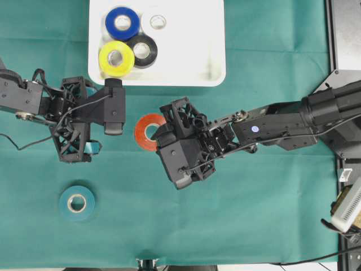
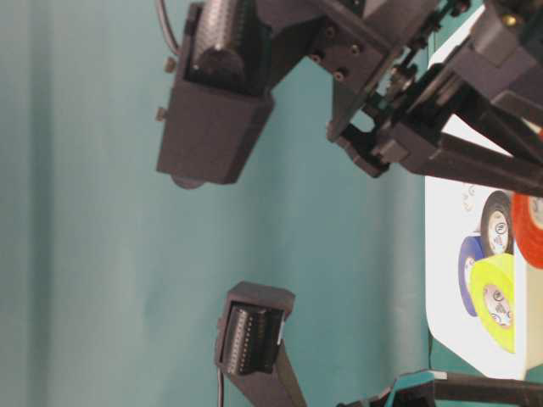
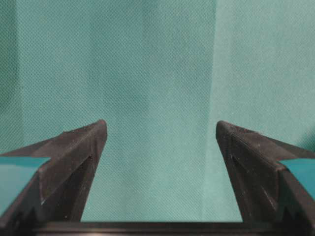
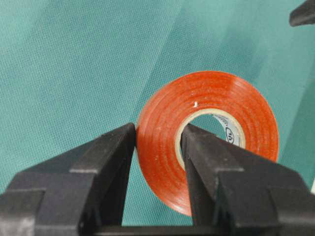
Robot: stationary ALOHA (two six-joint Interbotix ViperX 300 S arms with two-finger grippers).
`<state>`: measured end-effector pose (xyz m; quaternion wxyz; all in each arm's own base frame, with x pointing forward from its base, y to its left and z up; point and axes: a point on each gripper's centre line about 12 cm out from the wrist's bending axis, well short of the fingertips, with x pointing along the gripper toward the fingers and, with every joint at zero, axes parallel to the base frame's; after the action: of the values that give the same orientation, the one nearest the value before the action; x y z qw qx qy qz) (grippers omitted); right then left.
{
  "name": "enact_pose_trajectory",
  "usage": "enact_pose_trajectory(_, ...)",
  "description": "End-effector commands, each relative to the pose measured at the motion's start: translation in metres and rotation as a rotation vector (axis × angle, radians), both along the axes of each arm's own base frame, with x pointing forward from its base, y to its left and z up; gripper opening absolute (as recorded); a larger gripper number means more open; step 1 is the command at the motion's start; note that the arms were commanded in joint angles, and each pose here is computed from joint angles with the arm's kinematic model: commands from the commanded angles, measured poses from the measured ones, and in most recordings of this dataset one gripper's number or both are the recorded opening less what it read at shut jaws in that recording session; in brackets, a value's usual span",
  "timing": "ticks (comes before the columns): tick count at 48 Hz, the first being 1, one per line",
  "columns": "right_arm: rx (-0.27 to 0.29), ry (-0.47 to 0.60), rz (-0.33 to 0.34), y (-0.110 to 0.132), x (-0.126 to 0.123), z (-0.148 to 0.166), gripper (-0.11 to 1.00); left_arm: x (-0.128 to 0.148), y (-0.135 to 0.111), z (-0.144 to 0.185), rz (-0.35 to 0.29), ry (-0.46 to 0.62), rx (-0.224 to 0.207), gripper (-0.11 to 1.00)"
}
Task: Put the tape alternately from left to right into the white case.
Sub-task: 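Close the right gripper on the red roll's inner rim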
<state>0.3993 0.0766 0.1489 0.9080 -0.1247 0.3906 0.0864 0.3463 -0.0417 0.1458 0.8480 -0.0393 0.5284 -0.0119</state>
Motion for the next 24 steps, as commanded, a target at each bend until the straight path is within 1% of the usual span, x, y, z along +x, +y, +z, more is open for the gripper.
enact_pose_trajectory(1,0.004,-0.037,-0.004,0.000,0.000,0.018,0.03,0.002,-0.001,0.012,-0.001,-0.039,-0.007,1.00)
enact_pose_trajectory(9,-0.020,-0.007,-0.061,-0.018,-0.003,0.022,0.03,0.001,-0.001,0.011,0.001,-0.036,-0.007,1.00)
enact_pose_trajectory(17,-0.040,0.013,-0.141,-0.047,-0.009,0.028,0.03,0.000,-0.002,0.010,0.000,-0.033,-0.008,1.00)
enact_pose_trajectory(24,-0.042,0.017,-0.208,-0.075,-0.018,0.029,0.03,-0.001,-0.002,0.009,-0.001,-0.038,-0.008,1.00)
